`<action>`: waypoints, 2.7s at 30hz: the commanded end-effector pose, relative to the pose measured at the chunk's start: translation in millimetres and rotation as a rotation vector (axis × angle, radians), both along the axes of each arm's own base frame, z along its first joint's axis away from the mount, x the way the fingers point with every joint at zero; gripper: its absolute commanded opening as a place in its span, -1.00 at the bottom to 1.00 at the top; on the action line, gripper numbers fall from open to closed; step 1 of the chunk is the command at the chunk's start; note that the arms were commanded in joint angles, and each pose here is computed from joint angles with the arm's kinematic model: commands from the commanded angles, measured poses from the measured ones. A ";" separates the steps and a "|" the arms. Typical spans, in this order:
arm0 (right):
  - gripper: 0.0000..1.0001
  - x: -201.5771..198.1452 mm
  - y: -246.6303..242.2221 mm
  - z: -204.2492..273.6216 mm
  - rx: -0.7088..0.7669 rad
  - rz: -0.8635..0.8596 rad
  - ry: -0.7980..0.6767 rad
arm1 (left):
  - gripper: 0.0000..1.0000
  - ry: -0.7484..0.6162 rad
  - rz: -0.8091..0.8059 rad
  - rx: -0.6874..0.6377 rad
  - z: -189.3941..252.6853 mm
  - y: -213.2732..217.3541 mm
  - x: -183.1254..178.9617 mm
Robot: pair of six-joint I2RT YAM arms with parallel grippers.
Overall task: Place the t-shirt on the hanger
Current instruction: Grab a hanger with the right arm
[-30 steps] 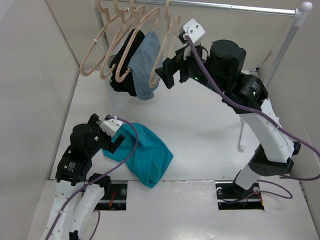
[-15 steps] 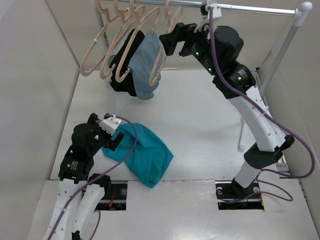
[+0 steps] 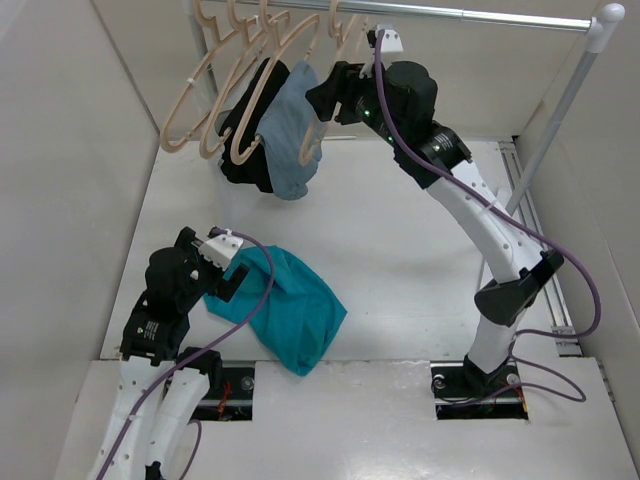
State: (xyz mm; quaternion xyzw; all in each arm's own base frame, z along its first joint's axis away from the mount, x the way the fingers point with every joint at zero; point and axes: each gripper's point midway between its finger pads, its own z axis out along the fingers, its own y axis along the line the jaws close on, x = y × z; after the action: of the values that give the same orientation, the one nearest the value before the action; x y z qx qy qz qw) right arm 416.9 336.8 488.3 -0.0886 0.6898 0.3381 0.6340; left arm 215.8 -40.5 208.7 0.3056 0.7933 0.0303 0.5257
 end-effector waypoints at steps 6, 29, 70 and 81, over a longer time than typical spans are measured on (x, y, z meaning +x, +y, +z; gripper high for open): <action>-0.19 -12.2 9.1 24.1 0.088 0.095 -0.076 | 0.99 -0.031 0.020 -0.006 4.2 3.1 4.7; -1.00 -41.5 -31.9 11.3 0.025 0.089 -0.108 | 0.99 -0.067 -0.014 0.005 19.4 0.2 3.9; -1.00 -276.2 -101.8 -249.0 -0.371 0.713 0.364 | 0.95 -0.240 -0.997 0.234 79.3 -162.4 24.3; -1.00 -287.3 -94.5 -249.8 -0.405 0.864 0.354 | 0.98 -0.282 -1.164 0.225 59.2 -211.6 49.6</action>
State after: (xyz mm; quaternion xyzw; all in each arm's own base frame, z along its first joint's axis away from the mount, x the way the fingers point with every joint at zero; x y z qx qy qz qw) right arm 133.3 233.9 208.9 -0.3860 0.7865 0.4137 0.2474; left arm 258.5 -236.5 247.6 0.7215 0.4582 -0.1388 0.5003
